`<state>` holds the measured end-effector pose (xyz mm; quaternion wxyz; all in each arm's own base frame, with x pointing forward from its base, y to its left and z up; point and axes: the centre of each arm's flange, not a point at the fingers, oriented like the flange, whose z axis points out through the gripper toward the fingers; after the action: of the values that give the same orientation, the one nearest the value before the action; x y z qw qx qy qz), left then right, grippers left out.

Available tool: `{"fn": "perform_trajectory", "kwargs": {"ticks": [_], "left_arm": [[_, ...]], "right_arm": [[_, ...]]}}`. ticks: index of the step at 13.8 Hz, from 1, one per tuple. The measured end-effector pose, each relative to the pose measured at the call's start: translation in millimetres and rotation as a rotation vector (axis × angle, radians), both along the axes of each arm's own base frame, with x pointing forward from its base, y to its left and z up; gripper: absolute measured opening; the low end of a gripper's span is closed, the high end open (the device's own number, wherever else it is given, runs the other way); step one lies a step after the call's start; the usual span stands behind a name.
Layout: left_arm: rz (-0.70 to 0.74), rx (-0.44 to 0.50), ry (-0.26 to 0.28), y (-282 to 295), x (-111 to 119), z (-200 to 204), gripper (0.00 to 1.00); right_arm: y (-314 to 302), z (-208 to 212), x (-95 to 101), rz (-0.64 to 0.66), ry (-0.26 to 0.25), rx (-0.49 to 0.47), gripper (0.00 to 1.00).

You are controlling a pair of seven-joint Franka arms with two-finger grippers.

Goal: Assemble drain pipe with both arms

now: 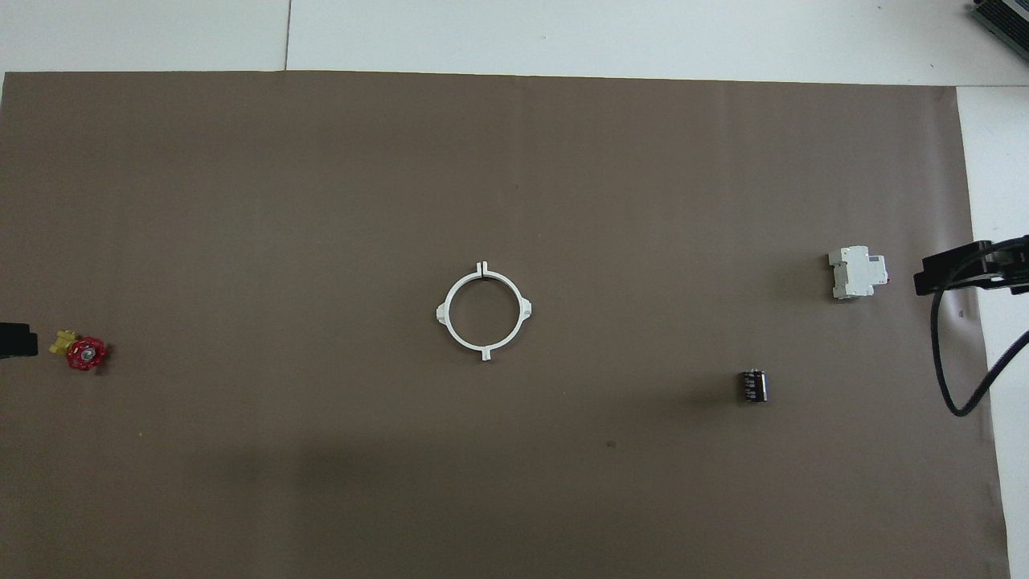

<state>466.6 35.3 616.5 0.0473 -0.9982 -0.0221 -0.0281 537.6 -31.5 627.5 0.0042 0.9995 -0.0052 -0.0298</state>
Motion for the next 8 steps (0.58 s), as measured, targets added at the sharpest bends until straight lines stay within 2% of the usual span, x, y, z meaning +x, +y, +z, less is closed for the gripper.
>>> {"fn": "perform_trajectory", "kwargs": {"ticks": [3, 8], "left_arm": [[-0.007, -0.01, -0.005, -3.6, 13.0, -22.6, 1.0], [-0.01, -0.018, 0.07, -8.9, 26.9, -54.4, 1.0]], "right_arm": [[0.0, 0.0, 0.0, 0.0, 0.0, 0.0, 1.0], [0.0, 0.0, 0.0, 0.0, 0.0, 0.0, 1.0]]}}
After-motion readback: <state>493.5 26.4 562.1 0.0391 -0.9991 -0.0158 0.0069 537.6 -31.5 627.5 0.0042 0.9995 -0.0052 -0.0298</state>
